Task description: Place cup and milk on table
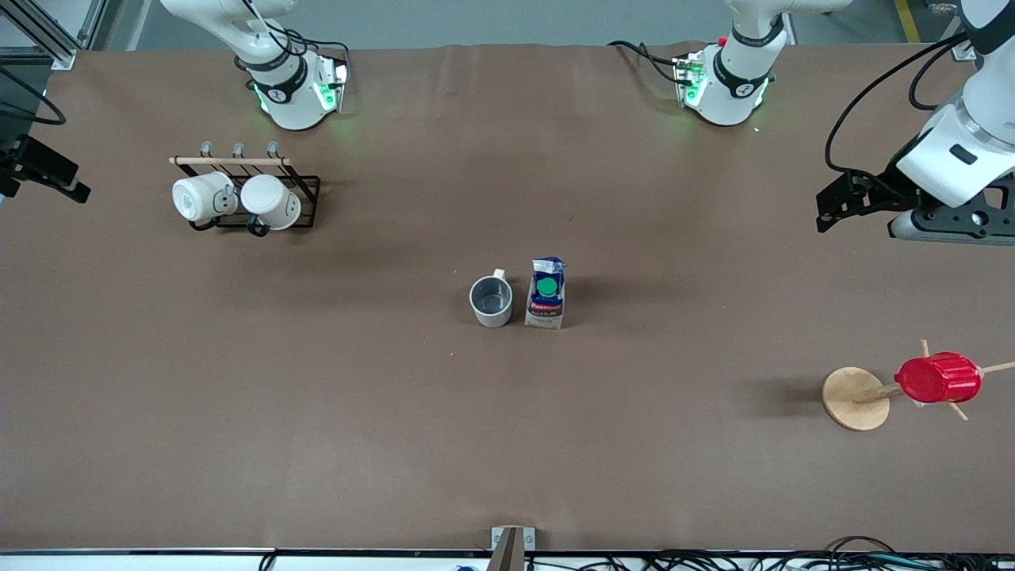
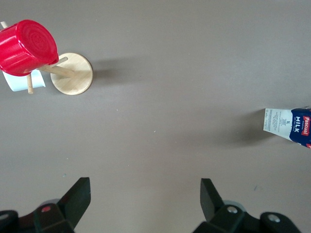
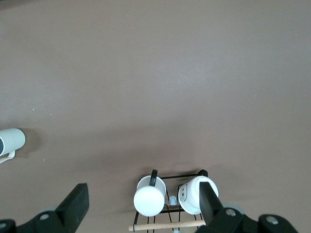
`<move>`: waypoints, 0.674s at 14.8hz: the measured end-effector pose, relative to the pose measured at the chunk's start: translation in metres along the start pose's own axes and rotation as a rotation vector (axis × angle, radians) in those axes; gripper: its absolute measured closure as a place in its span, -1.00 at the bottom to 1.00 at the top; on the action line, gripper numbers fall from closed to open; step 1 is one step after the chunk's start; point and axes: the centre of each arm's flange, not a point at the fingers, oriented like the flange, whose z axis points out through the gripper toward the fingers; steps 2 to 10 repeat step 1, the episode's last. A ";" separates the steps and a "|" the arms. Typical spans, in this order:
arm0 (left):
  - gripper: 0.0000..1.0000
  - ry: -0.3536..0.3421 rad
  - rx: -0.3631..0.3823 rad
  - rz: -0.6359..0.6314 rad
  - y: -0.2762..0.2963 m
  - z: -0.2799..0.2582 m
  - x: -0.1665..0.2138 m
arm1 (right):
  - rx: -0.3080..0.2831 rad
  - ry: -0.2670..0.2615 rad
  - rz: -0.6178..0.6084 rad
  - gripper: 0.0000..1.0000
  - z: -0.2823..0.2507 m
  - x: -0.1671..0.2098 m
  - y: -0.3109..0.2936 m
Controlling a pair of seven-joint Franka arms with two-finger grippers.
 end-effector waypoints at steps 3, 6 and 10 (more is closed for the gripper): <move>-0.99 0.001 0.000 -0.003 0.000 -0.001 0.000 | 0.000 -0.001 0.000 -1.00 0.000 0.000 0.000; -0.99 0.001 0.000 -0.003 0.000 -0.001 0.000 | 0.000 -0.001 0.000 -1.00 0.000 0.000 0.000; -0.99 0.001 0.000 -0.003 0.000 -0.001 0.000 | 0.000 -0.001 0.000 -1.00 0.000 0.000 0.000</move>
